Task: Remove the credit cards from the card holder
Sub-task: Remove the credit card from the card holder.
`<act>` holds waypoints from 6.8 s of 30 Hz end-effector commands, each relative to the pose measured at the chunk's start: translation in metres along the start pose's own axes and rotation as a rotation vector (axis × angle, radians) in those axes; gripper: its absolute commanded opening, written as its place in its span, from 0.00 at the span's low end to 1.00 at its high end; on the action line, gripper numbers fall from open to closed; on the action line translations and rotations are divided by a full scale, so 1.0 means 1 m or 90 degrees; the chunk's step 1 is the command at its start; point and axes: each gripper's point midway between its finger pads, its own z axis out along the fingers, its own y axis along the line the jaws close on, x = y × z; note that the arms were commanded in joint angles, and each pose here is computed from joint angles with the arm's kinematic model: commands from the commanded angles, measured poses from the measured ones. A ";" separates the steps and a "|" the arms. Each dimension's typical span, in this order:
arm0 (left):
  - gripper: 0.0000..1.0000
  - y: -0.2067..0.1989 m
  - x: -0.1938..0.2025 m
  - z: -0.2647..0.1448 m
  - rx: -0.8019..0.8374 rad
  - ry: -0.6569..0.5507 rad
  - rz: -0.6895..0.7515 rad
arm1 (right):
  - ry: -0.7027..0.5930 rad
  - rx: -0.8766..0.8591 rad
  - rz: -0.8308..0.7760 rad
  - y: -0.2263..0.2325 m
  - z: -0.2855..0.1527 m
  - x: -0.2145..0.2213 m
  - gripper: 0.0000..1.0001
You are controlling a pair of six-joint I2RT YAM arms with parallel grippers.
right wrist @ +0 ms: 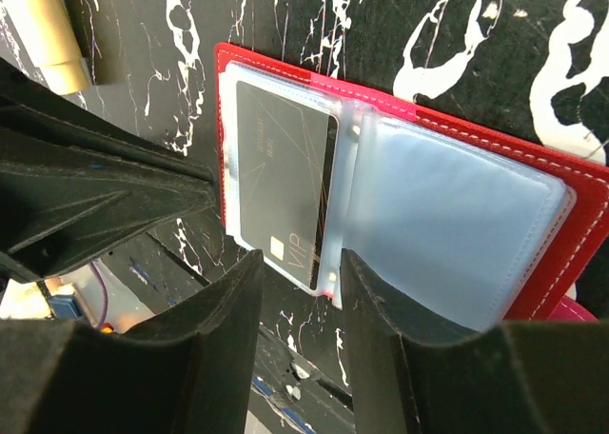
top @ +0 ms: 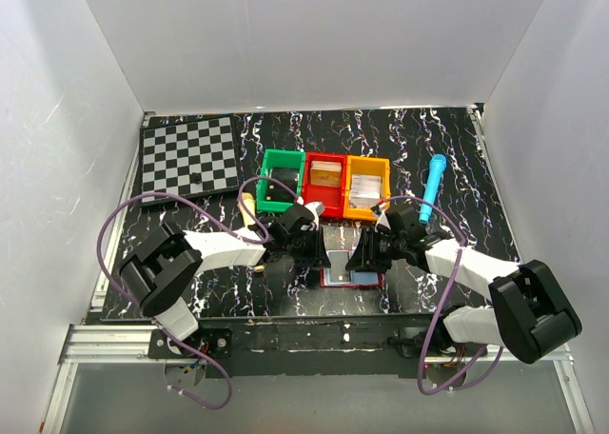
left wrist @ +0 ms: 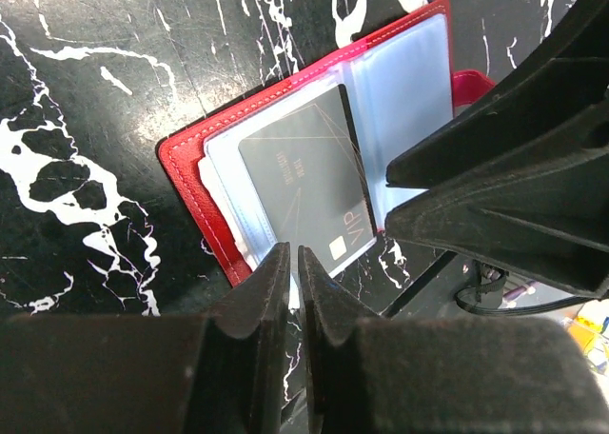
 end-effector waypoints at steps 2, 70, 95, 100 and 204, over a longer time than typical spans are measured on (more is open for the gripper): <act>0.07 -0.011 -0.016 0.002 0.008 -0.013 0.011 | -0.019 -0.013 -0.010 0.003 0.003 -0.008 0.46; 0.00 0.034 0.017 0.025 -0.107 0.075 -0.043 | -0.037 -0.107 -0.039 0.026 0.001 -0.013 0.37; 0.00 0.036 0.019 0.026 -0.108 0.078 -0.044 | -0.040 -0.038 -0.003 -0.003 0.003 -0.009 0.50; 0.00 0.037 0.020 0.026 -0.110 0.079 -0.046 | -0.043 -0.036 -0.002 -0.004 0.002 -0.010 0.54; 0.00 0.052 0.029 0.030 -0.136 0.104 -0.071 | -0.092 -0.095 0.013 0.001 -0.026 -0.021 0.01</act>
